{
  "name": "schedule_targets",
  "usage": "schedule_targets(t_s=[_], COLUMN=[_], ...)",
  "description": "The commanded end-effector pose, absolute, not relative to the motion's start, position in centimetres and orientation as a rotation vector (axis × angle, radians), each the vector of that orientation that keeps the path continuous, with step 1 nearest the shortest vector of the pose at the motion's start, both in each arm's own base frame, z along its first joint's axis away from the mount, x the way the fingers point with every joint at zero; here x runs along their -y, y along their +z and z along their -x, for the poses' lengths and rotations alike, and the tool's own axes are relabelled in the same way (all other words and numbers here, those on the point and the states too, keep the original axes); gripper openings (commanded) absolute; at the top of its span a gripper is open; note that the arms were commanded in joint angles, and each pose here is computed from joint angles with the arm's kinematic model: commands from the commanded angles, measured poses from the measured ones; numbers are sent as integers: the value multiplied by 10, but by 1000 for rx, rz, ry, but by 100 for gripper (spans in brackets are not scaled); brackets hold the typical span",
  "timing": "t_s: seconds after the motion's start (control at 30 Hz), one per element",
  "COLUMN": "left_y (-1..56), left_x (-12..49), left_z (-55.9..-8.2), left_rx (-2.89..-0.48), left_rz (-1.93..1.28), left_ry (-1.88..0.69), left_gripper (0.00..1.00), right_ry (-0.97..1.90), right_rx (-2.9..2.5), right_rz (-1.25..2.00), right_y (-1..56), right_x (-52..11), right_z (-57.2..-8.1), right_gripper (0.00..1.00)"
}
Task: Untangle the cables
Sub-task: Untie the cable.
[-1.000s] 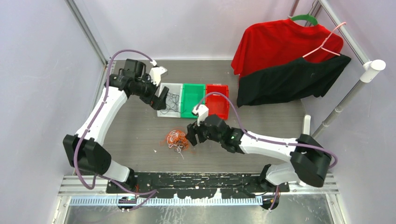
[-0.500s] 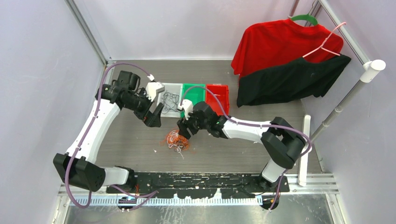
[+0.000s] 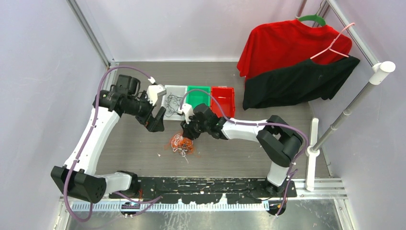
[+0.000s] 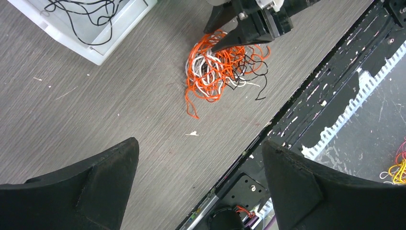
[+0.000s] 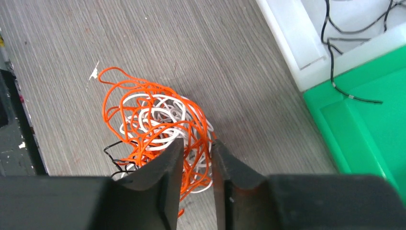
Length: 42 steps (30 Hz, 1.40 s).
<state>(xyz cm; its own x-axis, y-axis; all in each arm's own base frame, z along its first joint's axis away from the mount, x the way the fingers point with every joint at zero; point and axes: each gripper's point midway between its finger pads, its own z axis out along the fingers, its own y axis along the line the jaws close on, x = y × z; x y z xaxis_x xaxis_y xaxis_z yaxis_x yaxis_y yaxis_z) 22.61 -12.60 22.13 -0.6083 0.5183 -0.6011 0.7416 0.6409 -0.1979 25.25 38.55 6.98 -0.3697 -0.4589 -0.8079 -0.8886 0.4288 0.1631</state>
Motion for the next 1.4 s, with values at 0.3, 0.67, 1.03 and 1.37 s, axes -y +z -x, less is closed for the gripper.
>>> schedule_targets(t_s=[0.3,0.67,1.03,1.37], left_y=[232,238,278,278], left_x=[133,155,168,187], left_z=[-216,-195,-178,-185], left_rx=[-2285,-2122,-1693,-1583], left_rz=[-1014,-1067,-1228,-1186], left_ry=[-663,-844,-779,-743], left_gripper=[96,94,88,74], right_ry=[989,1211,1535,1653], right_rx=[-1787,-1644,-1468,-1463], right_rz=[1029,883,751,768], right_y=[169,260,361,380], right_x=[-399,-398,-393,-402], right_z=[-242,-218,-180,-161], right_gripper=[1,1,1,1])
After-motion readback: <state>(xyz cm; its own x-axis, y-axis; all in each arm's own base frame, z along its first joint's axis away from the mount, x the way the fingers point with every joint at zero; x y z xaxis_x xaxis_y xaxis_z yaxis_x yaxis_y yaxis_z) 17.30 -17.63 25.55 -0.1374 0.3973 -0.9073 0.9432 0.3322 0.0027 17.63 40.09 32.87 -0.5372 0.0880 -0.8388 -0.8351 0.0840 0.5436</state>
